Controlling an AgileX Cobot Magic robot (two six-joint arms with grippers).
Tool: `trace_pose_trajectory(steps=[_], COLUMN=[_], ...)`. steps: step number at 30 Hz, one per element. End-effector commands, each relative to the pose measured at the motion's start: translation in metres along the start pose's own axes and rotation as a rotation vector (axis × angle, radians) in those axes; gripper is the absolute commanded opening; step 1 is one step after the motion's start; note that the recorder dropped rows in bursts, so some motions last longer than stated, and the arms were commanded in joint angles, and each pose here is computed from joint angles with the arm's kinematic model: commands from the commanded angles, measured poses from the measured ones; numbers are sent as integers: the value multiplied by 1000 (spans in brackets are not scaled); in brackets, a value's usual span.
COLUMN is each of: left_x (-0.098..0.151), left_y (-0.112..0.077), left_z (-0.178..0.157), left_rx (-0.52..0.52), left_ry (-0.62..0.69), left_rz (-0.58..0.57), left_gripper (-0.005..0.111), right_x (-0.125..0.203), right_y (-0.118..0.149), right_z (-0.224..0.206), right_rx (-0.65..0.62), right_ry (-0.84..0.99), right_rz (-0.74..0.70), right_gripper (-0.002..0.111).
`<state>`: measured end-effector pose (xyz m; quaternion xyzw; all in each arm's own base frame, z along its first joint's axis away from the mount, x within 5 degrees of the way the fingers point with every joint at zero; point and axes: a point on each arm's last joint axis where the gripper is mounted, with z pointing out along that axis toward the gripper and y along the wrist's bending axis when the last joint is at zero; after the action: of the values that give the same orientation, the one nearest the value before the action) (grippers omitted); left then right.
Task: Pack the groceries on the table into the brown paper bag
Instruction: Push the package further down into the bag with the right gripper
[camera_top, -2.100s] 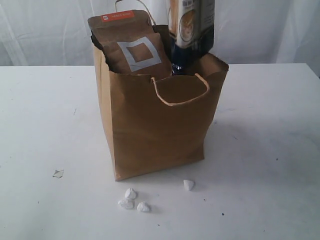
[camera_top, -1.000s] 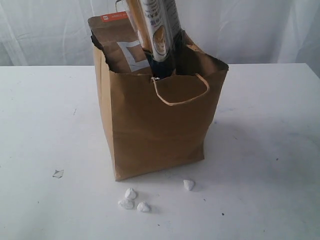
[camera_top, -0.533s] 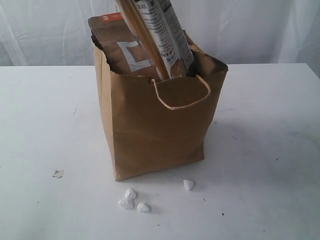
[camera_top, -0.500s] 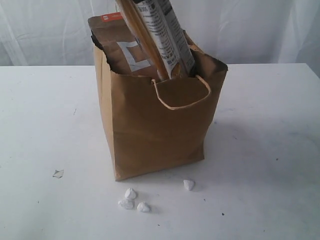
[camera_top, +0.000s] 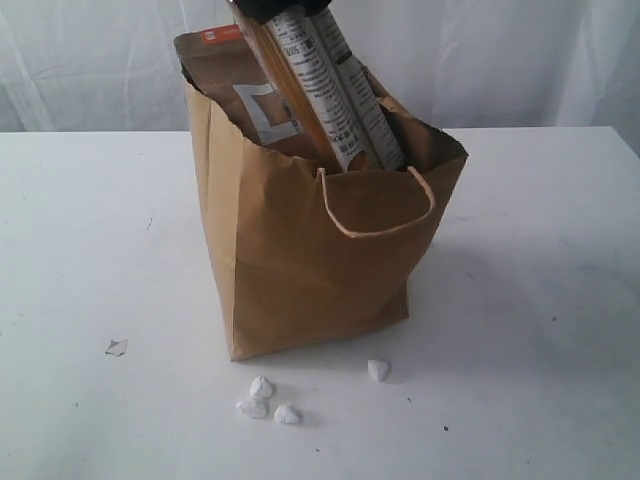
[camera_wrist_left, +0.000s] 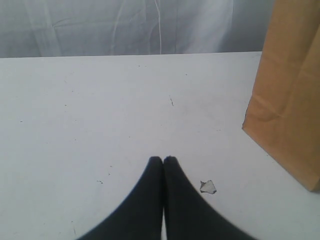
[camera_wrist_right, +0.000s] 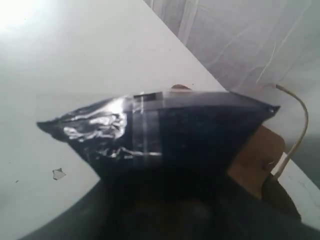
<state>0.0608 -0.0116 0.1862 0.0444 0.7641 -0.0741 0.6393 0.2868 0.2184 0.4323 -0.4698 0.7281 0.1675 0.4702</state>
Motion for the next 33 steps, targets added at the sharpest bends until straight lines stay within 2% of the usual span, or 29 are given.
trace_pose_trajectory(steps=[1,5,14,19,21,25,33], left_x=[1,1,1,1,1,1,1], left_y=[0,0,0,0,0,0,0], left_z=[0,0,0,0,0,0,0], left_rx=[-2,-2,-2,-2,-2,-2,-2], left_ry=[0,0,0,0,0,0,0], left_rz=[0,0,0,0,0,0,0], left_gripper=[0,0,0,0,0,0,0], right_x=[0,-11,-25,-29,-23,-11,-13], right_y=[-3,-4,-10,-12,-9,-1,8], right_z=[0,-6,-17,-20,-17,-10,-10], right_rx=[2,13,92,134,93,-15,-98], right_ry=[-8,-102,-240,-245,-181,-66,-109], right_rz=[41,135,148,6,-99,-211,-283], right_gripper=[0,0,0,0,0,0,0])
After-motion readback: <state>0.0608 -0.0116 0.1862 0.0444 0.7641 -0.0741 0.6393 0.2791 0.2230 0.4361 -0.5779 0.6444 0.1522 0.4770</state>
